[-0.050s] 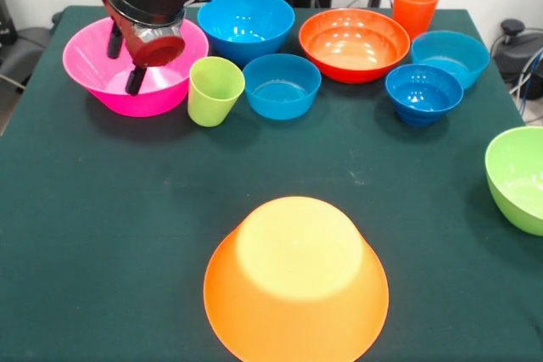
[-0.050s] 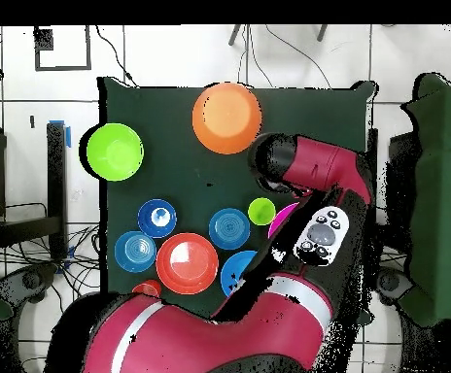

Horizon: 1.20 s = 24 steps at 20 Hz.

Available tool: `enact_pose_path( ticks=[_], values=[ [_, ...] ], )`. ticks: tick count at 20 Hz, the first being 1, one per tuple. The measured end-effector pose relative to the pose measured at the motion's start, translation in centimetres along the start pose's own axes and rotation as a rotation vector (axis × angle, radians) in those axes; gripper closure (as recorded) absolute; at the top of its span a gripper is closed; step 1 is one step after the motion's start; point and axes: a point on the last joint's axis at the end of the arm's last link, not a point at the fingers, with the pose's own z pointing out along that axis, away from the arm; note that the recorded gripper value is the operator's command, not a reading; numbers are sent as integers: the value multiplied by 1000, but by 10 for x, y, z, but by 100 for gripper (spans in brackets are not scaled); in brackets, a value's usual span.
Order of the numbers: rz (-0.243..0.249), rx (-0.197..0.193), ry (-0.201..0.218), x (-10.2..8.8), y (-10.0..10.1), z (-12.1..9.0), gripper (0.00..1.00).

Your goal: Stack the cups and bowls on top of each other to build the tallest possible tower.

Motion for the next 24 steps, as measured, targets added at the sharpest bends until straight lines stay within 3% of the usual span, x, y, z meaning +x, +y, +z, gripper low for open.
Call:
enact_pose_path(
  ticks=[7,17,24],
  values=[
    [108,5,32,7,-4,5,0],
    [111,13,35,8,-6,8,0],
    [106,37,47,14,-8,24,0]
  ],
)
